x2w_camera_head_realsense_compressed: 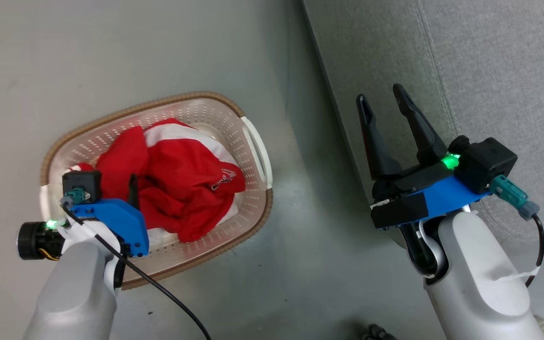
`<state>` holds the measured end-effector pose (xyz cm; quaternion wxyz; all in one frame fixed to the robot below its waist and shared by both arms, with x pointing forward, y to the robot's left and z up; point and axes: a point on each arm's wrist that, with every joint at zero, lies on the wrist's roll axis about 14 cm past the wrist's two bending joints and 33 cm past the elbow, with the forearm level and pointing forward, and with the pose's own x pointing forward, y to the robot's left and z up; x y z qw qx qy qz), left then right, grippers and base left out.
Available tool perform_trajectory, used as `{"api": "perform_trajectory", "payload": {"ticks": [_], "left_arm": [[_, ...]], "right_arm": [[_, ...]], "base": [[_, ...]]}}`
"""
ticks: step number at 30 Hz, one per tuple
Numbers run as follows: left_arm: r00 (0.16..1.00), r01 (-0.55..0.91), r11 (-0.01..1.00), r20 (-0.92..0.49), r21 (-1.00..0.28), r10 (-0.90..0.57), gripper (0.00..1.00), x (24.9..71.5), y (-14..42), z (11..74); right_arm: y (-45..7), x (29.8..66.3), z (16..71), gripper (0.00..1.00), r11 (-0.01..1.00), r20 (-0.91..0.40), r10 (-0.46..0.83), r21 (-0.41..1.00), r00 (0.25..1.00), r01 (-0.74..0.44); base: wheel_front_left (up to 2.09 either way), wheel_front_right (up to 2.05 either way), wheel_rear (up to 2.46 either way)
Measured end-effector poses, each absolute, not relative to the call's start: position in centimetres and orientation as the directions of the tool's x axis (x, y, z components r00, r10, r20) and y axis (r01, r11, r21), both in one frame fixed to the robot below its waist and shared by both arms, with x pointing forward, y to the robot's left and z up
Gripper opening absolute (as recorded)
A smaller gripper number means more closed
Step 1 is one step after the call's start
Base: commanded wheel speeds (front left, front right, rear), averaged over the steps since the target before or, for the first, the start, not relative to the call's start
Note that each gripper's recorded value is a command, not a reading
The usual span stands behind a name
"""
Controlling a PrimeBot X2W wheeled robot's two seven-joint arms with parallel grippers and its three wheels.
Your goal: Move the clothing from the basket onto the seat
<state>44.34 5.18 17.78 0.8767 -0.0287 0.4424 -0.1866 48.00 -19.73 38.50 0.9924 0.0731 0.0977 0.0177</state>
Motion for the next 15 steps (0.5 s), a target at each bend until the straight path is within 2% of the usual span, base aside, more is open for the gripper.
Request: {"api": "perform_trajectory", "payload": {"ticks": [15], "left_arm": [[0.383, 0.254, 0.958, -0.896, -0.131, -0.224, 1.0, 43.1, 6.2, 10.8]], "right_arm": [[-21.7, 46.9, 35.7, 1.0, 0.987, -0.266, -0.003, 0.155, 0.964, 0.046]], "base": [[0.0, 0.0, 0.0]]}}
